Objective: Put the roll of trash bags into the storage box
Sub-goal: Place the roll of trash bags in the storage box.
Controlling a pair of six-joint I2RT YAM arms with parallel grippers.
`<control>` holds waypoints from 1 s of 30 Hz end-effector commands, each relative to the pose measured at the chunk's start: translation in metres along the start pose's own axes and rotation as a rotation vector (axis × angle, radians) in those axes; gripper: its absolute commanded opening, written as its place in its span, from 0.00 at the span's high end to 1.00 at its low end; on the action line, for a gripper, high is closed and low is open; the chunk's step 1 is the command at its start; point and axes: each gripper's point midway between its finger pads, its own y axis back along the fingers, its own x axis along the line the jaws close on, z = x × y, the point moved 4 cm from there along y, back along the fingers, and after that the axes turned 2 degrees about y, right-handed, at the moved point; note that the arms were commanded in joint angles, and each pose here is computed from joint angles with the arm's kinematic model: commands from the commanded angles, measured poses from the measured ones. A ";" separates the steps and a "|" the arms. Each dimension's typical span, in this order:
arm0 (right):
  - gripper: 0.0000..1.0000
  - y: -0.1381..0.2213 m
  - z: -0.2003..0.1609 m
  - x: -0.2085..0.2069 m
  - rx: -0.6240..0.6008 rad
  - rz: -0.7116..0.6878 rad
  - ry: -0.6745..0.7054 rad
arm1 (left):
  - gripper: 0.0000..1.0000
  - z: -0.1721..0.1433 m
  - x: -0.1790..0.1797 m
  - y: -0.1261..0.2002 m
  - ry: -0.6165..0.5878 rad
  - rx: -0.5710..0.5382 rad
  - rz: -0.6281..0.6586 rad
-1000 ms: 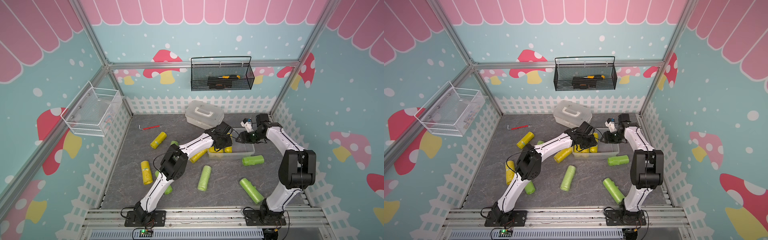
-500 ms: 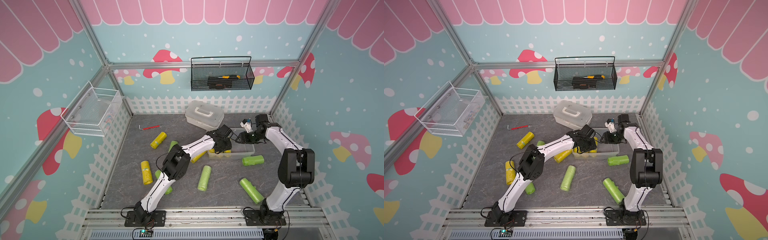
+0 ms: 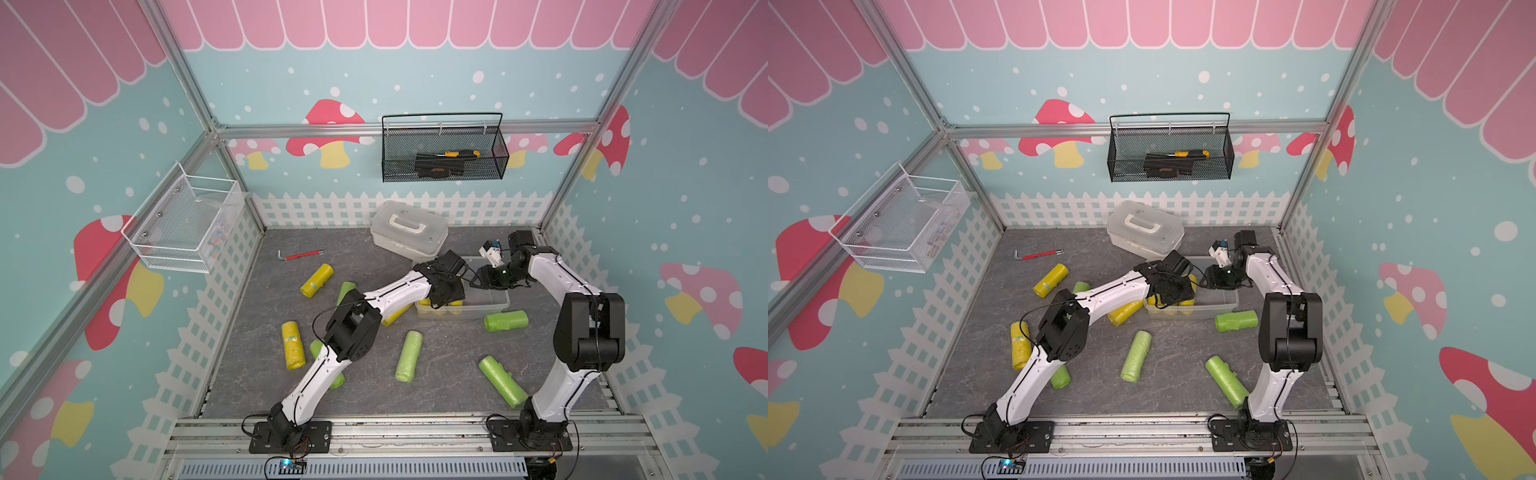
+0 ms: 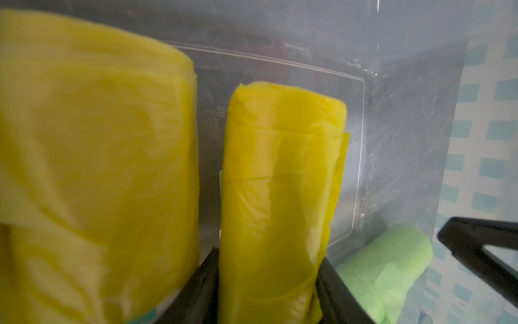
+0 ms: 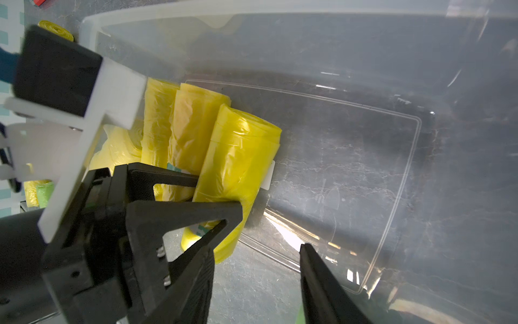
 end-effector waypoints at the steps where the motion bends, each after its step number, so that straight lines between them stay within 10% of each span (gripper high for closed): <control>1: 0.49 -0.005 -0.004 -0.001 0.016 0.016 -0.005 | 0.47 0.000 -0.004 0.017 0.008 -0.020 0.019; 21: 0.56 -0.026 -0.007 0.003 0.070 0.052 -0.012 | 0.43 0.017 -0.037 0.100 -0.083 -0.176 -0.042; 30: 0.57 -0.060 -0.016 0.004 0.135 0.097 -0.029 | 0.41 0.036 0.019 0.184 -0.109 -0.334 0.070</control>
